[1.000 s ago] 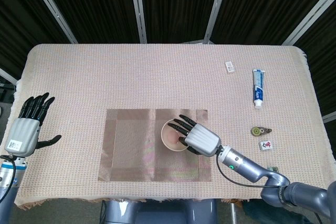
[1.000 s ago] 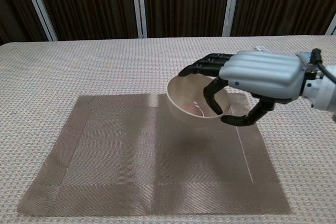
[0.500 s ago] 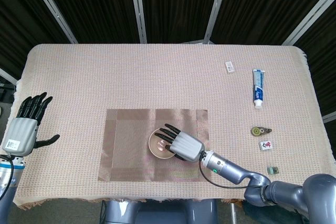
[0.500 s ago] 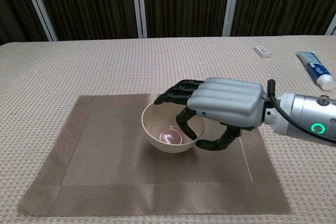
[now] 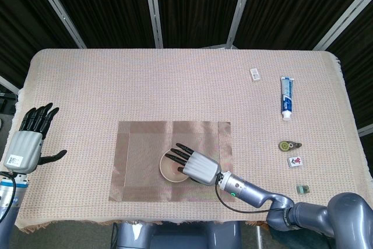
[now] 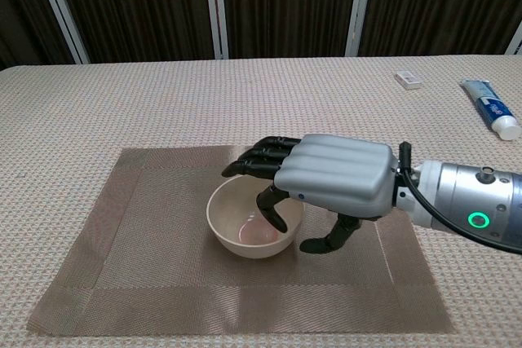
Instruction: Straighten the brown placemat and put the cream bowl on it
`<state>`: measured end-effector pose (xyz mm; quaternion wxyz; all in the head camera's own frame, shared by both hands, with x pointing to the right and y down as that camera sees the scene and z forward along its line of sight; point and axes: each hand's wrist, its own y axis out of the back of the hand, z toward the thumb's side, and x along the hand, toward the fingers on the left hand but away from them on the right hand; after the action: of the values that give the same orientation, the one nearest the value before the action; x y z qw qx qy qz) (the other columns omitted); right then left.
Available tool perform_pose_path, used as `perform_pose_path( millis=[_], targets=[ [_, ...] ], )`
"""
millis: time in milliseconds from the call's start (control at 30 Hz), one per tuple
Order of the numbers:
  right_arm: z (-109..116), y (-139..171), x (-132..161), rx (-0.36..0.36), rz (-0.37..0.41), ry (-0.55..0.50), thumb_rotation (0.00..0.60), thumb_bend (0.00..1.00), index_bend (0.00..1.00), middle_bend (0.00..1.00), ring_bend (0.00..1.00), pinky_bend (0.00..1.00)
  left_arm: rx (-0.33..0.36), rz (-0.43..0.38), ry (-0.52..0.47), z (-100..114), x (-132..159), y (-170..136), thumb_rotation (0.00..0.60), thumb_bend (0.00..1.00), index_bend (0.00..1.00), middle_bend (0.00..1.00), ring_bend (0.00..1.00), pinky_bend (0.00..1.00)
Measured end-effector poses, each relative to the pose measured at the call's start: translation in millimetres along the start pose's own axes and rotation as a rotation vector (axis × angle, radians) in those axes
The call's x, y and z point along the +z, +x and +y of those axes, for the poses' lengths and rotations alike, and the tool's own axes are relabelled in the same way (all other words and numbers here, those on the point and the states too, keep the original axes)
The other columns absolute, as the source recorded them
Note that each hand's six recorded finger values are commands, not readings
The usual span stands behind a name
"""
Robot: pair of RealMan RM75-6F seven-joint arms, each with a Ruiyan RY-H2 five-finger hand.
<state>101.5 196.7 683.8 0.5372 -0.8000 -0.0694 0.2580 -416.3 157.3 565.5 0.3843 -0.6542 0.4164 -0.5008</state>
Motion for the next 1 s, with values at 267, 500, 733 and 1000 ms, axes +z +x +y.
perform_pose_path(
  millis=[267,500,733,1000],
  targets=[
    [14.5,10.8,-0.9,-0.037,-0.006,0.024,0.600,0.00,0.00,0.00,0.00,0.00,-0.002,-0.005,0.003,-0.7,1.6,-1.5,0.600,0.00,0.00,0.00,0.00,0.00],
    [42.7,50.0,-26.7,-0.111,-0.080,0.095,0.600,0.00,0.00,0.00,0.00,0.00,0.013,-0.009,0.019,-1.1,0.4,-4.0,0.600,0.00,0.00,0.00,0.00,0.00],
    [66.1,127.1,-67.3,-0.197,-0.284,0.113,0.600,0.00,0.00,0.00,0.00,0.00,0.020,-0.011,0.031,-8.8,0.2,-15.3,0.600,0.00,0.00,0.00,0.00,0.00],
    [59.5,240.2,-116.5,-0.263,-0.659,0.006,0.600,0.00,0.00,0.00,0.00,0.00,0.047,0.007,0.054,-15.5,-2.8,-34.7,0.600,0.00,0.00,0.00,0.00,0.00]
  ],
)
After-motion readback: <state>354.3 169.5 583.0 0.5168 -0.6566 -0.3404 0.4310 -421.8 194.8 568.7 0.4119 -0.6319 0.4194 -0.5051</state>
